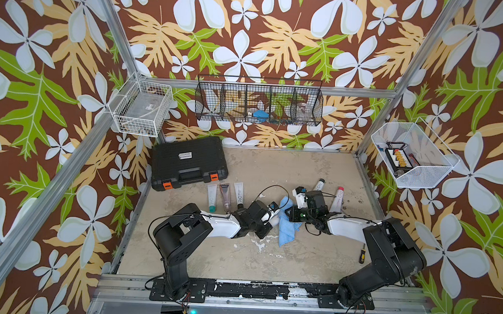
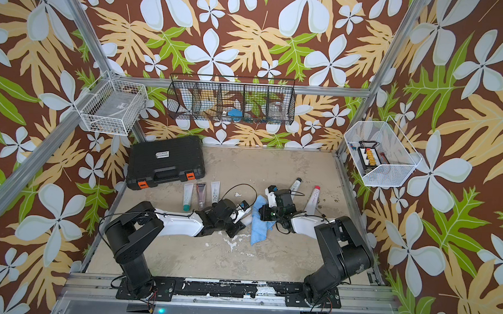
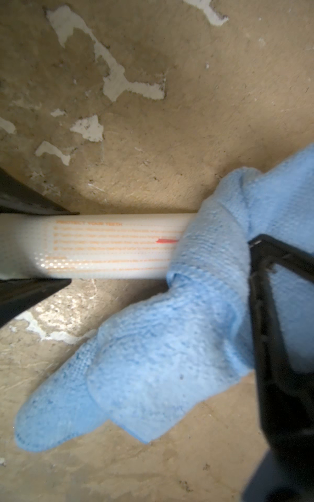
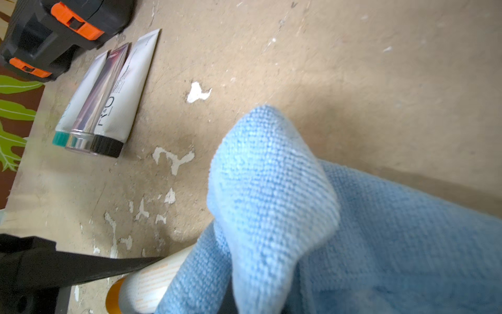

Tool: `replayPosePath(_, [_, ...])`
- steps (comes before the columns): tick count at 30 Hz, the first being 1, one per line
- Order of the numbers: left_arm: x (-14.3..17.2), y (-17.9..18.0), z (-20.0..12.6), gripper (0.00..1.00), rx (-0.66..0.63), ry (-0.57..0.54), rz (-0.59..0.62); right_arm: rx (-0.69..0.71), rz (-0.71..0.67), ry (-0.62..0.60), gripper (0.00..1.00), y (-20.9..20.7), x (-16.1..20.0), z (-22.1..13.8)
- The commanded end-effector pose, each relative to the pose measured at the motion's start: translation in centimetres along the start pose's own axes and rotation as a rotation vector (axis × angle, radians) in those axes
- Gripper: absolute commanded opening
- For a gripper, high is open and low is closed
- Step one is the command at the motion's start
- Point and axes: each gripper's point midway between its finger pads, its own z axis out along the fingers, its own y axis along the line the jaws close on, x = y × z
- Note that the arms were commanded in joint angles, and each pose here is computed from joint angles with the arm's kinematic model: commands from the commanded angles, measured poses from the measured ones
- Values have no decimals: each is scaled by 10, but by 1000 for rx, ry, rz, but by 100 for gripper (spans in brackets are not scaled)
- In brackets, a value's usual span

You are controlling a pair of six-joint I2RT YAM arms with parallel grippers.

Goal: Wipe the surface of the toothpaste tube
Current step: Wipe the dirt from the toothpaste tube.

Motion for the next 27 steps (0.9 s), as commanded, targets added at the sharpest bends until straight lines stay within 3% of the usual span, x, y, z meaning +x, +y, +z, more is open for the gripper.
replayPosePath(1, [-7, 0, 0, 35, -1, -23, 6, -64, 23, 21, 0, 15, 10, 4])
replayPosePath(12, [-8, 1, 0, 35, -5, -34, 3, -220, 61, 71, 0, 68, 36, 8])
replayPosePath(19, [-8, 1, -5, 55, 5, -37, -2, -213, 54, 60, 0, 69, 31, 8])
replayPosePath(27, [10, 0, -13, 59, 8, 20, 8, -198, 39, 61, 0, 62, 23, 10])
